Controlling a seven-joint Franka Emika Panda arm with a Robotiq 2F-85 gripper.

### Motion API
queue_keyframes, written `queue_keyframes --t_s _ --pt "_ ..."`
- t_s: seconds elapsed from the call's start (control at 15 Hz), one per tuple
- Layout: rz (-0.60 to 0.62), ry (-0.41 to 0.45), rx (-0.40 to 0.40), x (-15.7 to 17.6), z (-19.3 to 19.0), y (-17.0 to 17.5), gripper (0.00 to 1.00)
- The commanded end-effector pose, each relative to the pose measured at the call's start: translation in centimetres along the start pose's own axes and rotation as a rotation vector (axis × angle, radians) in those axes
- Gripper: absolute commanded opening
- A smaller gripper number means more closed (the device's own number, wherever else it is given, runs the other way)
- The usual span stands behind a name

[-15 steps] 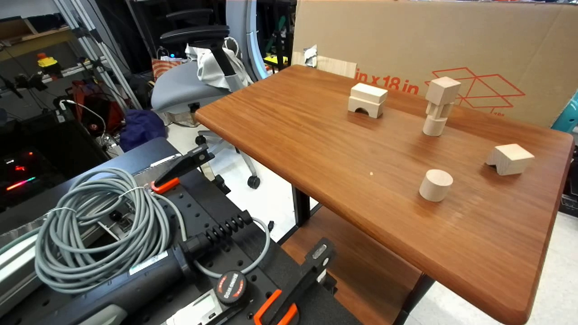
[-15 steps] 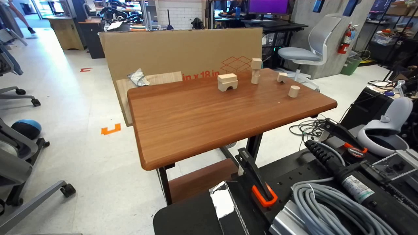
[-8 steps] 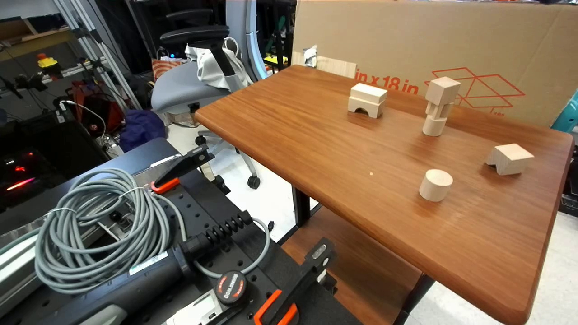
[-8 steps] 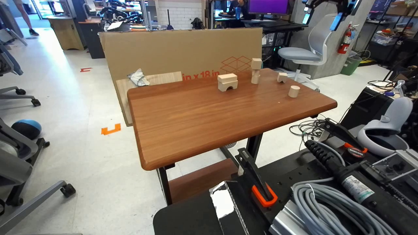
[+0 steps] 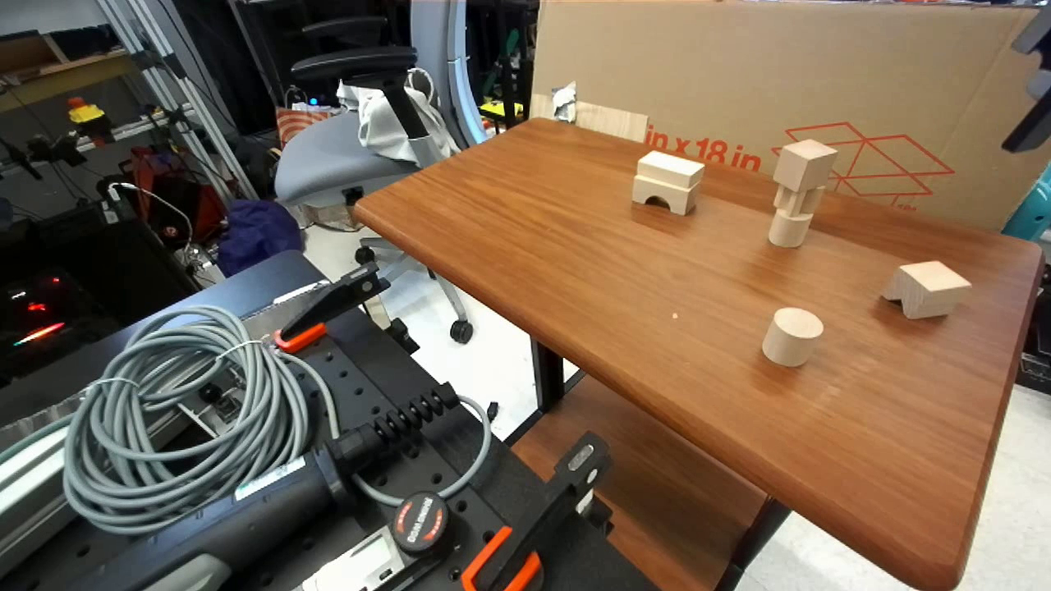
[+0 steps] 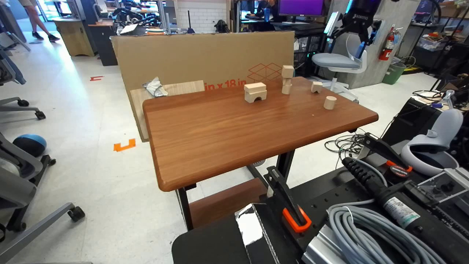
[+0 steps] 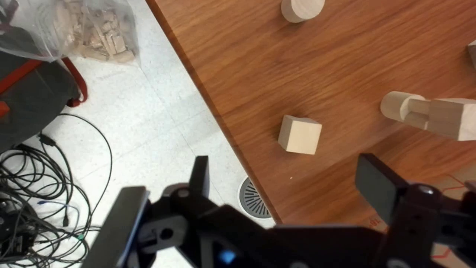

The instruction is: Pick up the block on the back right side of the table and place it on top of the stack on the left

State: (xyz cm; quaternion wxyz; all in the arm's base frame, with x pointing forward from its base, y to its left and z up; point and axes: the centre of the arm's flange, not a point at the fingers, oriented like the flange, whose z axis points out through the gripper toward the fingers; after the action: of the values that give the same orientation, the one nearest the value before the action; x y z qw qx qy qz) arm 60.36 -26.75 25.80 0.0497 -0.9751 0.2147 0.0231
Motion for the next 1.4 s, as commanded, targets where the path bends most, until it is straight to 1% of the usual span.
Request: queue_keyframes --t_s 0.0,0.4,0.67,1.0,1.07,1.13,1.33 --pt "0.014 -0.052 -0.029 3.7 1.7 -0.9 1.00" --pt "0.001 -0.089 -0.123 4.7 4.9 -3.5 1.00" --pt "-0.028 -0.094 -0.184 4.8 6.8 -5.0 1.00" --pt "-0.049 -0.110 -0.229 4.8 9.5 -6.9 1.00" --pt "-0.051 -0.113 -0.233 4.8 10.0 -7.0 0.75" --pt "-0.053 -0.117 -0.238 4.8 10.5 -7.1 0.74" --pt "-0.035 -0.127 -0.230 4.8 11.4 -6.3 0.49"
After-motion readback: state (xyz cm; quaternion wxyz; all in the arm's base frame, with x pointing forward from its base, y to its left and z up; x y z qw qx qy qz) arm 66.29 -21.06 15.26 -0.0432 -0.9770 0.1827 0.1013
